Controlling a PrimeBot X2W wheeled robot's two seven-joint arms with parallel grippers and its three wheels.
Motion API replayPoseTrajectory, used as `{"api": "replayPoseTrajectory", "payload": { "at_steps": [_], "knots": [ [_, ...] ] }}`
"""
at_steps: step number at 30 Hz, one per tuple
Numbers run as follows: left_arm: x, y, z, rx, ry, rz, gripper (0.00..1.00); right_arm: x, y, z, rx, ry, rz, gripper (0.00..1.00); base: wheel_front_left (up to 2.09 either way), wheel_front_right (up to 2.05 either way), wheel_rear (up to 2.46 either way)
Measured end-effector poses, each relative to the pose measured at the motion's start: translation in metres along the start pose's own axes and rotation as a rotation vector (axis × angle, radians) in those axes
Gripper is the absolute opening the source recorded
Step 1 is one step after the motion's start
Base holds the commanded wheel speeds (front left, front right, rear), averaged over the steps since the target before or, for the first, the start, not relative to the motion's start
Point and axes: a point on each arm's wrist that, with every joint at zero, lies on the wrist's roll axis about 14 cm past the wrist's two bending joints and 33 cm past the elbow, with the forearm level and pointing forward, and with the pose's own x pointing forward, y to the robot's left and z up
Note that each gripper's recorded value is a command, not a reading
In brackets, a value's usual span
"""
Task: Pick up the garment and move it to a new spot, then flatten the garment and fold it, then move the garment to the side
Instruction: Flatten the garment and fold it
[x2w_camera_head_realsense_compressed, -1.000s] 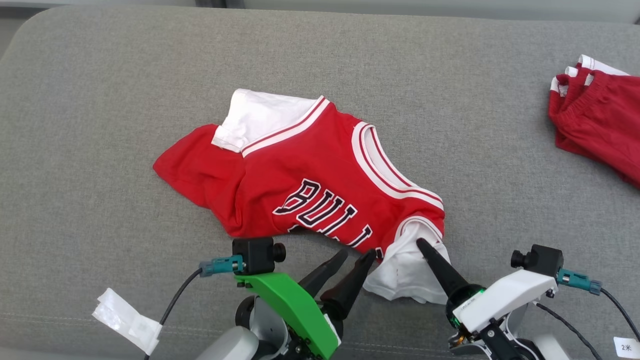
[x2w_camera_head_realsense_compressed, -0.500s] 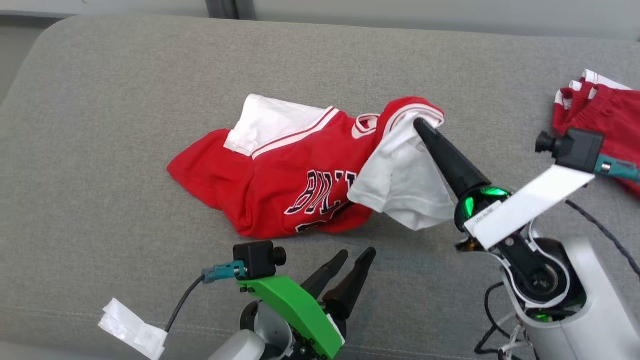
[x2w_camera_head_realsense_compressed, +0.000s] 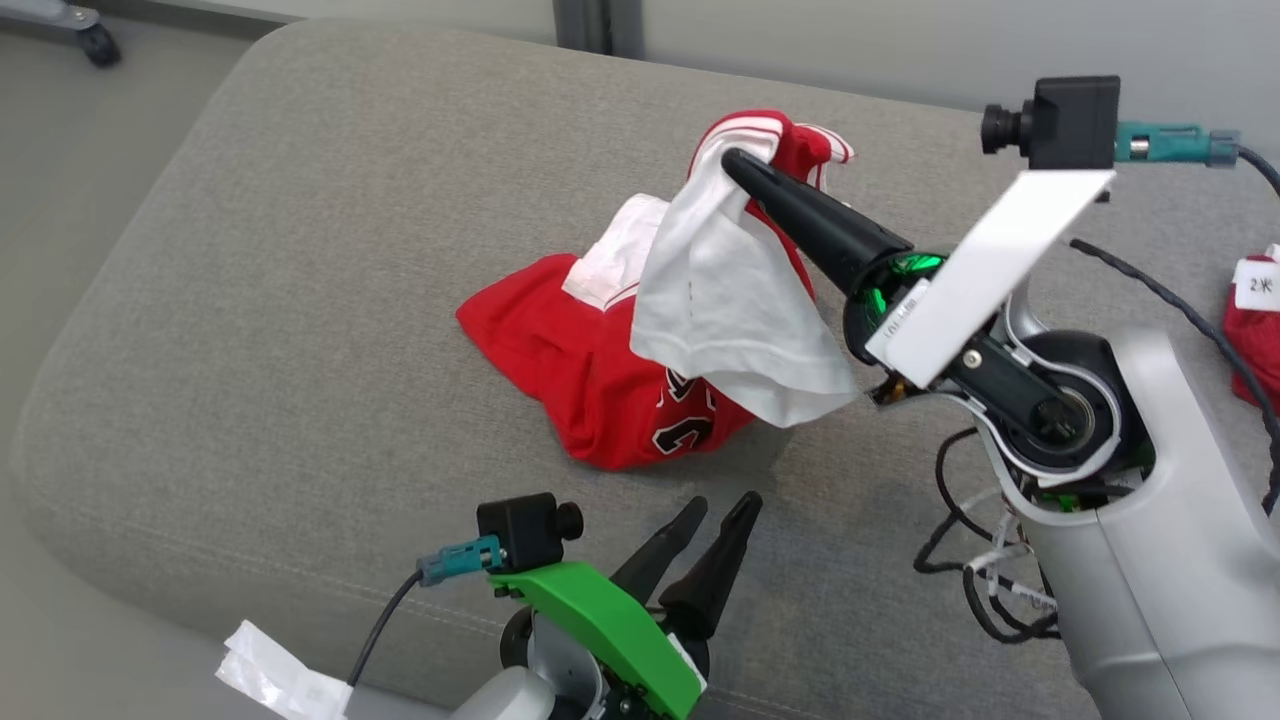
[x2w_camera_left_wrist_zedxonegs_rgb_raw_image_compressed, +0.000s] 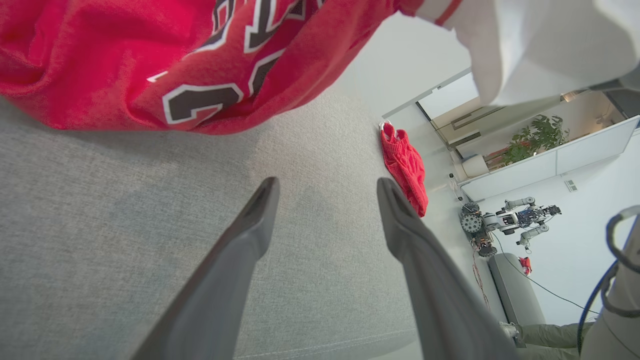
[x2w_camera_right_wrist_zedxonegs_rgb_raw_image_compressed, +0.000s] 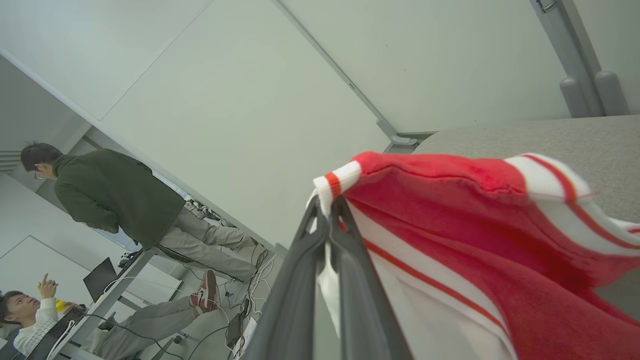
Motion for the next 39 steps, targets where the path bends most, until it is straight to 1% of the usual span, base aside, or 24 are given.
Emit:
{"api": "replayPoseTrajectory", "payload": {
  "at_steps": [3, 5, 7, 10, 11, 14, 16, 18, 22, 25, 29, 32, 36, 38, 39],
  "knots": [
    [-0.006, 0.001, 0.012, 0.000, -0.061, 0.010, 1.00, 0.019, 0.012, 0.000, -0.003, 0.037, 0.038, 0.00, 0.00, 0.00, 0.00],
    [-0.010, 0.003, 0.020, 0.000, -0.103, 0.019, 1.00, 0.030, 0.005, 0.008, 0.025, 0.022, 0.018, 0.00, 0.00, 0.00, 0.00],
    [-0.014, 0.005, 0.028, -0.001, -0.141, 0.030, 1.00, 0.039, -0.017, 0.020, 0.038, -0.005, -0.050, 0.00, 0.00, 0.00, 0.00],
    [-0.017, 0.008, 0.035, -0.005, -0.181, 0.042, 1.00, 0.046, -0.057, 0.050, 0.039, -0.093, -0.171, 0.00, 0.00, 0.00, 0.00],
    [-0.019, 0.011, 0.037, -0.012, -0.200, 0.054, 1.00, 0.049, -0.081, 0.072, 0.032, -0.156, -0.249, 0.00, 0.00, 0.00, 0.00],
    [-0.019, 0.017, 0.035, -0.025, -0.209, 0.076, 1.00, 0.047, -0.120, 0.099, 0.053, -0.252, -0.360, 0.00, 0.00, 0.00, 0.00],
    [-0.019, 0.019, 0.032, -0.030, -0.205, 0.085, 1.00, 0.045, -0.143, 0.111, 0.067, -0.296, -0.421, 0.00, 0.00, 0.00, 0.00],
    [-0.019, 0.022, 0.031, -0.036, -0.208, 0.095, 1.00, 0.047, -0.159, 0.118, 0.078, -0.323, -0.465, 0.00, 0.00, 0.00, 0.00],
    [-0.019, 0.032, 0.032, -0.044, -0.219, 0.127, 1.00, 0.057, -0.175, 0.134, 0.087, -0.378, -0.504, 0.00, 0.00, 0.00, 0.00],
    [-0.019, 0.037, 0.032, -0.049, -0.223, 0.142, 1.00, 0.055, -0.191, 0.146, 0.096, -0.440, -0.547, 0.00, 0.00, 0.00, 0.00],
    [-0.021, 0.039, 0.031, -0.066, -0.229, 0.146, 1.00, 0.042, -0.217, 0.158, 0.067, -0.482, -0.627, 0.00, 0.00, 0.00, 0.00],
    [-0.020, 0.035, 0.027, -0.072, -0.216, 0.128, 1.00, 0.040, -0.223, 0.155, 0.054, -0.461, -0.656, 0.00, 0.00, 0.00, 0.00],
    [-0.017, 0.028, 0.023, -0.081, -0.200, 0.101, 1.00, 0.033, -0.235, 0.150, 0.063, -0.453, -0.696, 0.00, 0.00, 0.00, 0.00],
    [-0.012, 0.024, 0.027, -0.074, -0.200, 0.077, 1.00, 0.027, -0.243, 0.150, 0.074, -0.458, -0.719, 0.00, 0.00, 0.00, 0.00],
    [-0.010, 0.020, 0.032, -0.093, -0.209, 0.057, 1.00, 0.024, -0.247, 0.151, 0.082, -0.462, -0.728, 0.00, 0.00, 0.00, 0.00]
  ]
}}
